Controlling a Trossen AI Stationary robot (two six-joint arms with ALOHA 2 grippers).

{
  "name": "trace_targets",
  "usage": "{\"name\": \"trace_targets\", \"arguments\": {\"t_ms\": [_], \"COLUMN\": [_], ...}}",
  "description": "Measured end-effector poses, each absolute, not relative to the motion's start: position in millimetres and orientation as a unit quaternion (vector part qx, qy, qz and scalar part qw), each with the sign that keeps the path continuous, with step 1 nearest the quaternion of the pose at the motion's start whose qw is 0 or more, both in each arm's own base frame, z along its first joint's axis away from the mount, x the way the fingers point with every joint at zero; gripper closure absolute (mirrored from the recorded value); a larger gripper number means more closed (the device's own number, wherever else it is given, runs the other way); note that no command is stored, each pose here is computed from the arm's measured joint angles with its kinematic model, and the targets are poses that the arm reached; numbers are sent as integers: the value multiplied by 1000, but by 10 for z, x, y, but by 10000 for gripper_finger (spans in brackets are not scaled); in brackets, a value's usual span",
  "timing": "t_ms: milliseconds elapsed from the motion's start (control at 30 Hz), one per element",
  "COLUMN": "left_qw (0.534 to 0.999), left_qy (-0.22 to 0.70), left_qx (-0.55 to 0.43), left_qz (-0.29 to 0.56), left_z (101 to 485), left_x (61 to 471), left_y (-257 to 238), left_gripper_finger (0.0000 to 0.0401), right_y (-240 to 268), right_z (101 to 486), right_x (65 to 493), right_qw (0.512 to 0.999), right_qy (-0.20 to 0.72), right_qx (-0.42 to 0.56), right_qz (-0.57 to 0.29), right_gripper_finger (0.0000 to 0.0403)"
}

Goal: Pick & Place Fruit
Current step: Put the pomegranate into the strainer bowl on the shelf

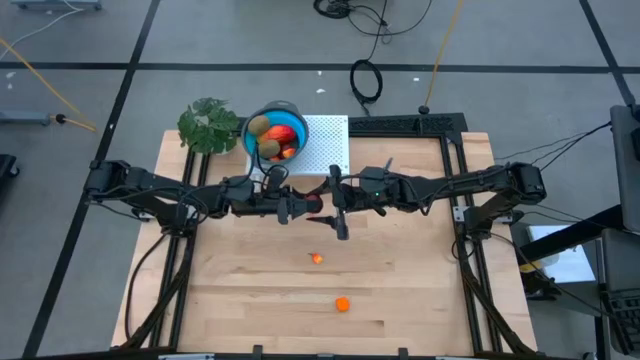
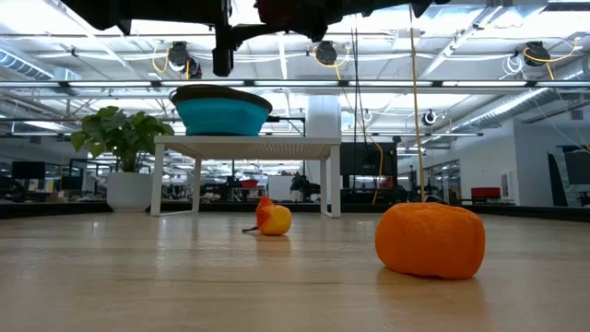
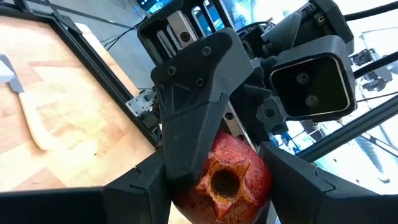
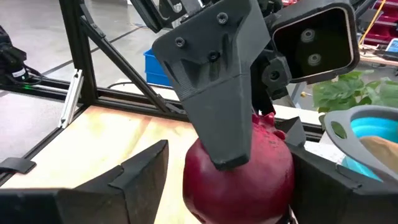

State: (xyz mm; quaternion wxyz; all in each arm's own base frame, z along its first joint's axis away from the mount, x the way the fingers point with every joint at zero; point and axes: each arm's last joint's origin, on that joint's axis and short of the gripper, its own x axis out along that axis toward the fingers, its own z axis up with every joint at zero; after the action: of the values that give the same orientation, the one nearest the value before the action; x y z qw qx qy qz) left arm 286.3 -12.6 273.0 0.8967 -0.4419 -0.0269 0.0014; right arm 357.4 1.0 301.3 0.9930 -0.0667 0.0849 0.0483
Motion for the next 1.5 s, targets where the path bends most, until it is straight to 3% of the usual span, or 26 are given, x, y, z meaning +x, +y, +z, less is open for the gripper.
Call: {"name": "trace_targets", "arguments": {"t_ms": [367,600,933,1133,1300,1500], "left_qw": [893,913,966,979,972,955], "left_qy": [-21,-43,-59,57,124,177], "left_qx": [-450,-407,-249,-168,-122,-82], "left_qz": [-12,-4,30,101,156,223], "left_z": [2738,2791,3034,3251,3422,3509], "left_x": [2859,2838,2882,2939,2890,2797], "left_y": [-124,-40,105,270,425,635], "left_gripper_finger": [190,190,190,190,190,190], "right_y": [-17,-17,-15,-8,18,5], "right_z": [3121,3209,3279,3158,3094,2995], "right_x": [3318,3061,2809,2693,2562,2350], "right_qw": [986,977,969,968,978,987], "right_qy": [149,203,240,242,190,140], "right_qx": [-69,-59,-56,-56,-44,-9], "right_qz": [7,9,13,22,69,73], "right_gripper_finger": [128,143,246,327,390,394]}}
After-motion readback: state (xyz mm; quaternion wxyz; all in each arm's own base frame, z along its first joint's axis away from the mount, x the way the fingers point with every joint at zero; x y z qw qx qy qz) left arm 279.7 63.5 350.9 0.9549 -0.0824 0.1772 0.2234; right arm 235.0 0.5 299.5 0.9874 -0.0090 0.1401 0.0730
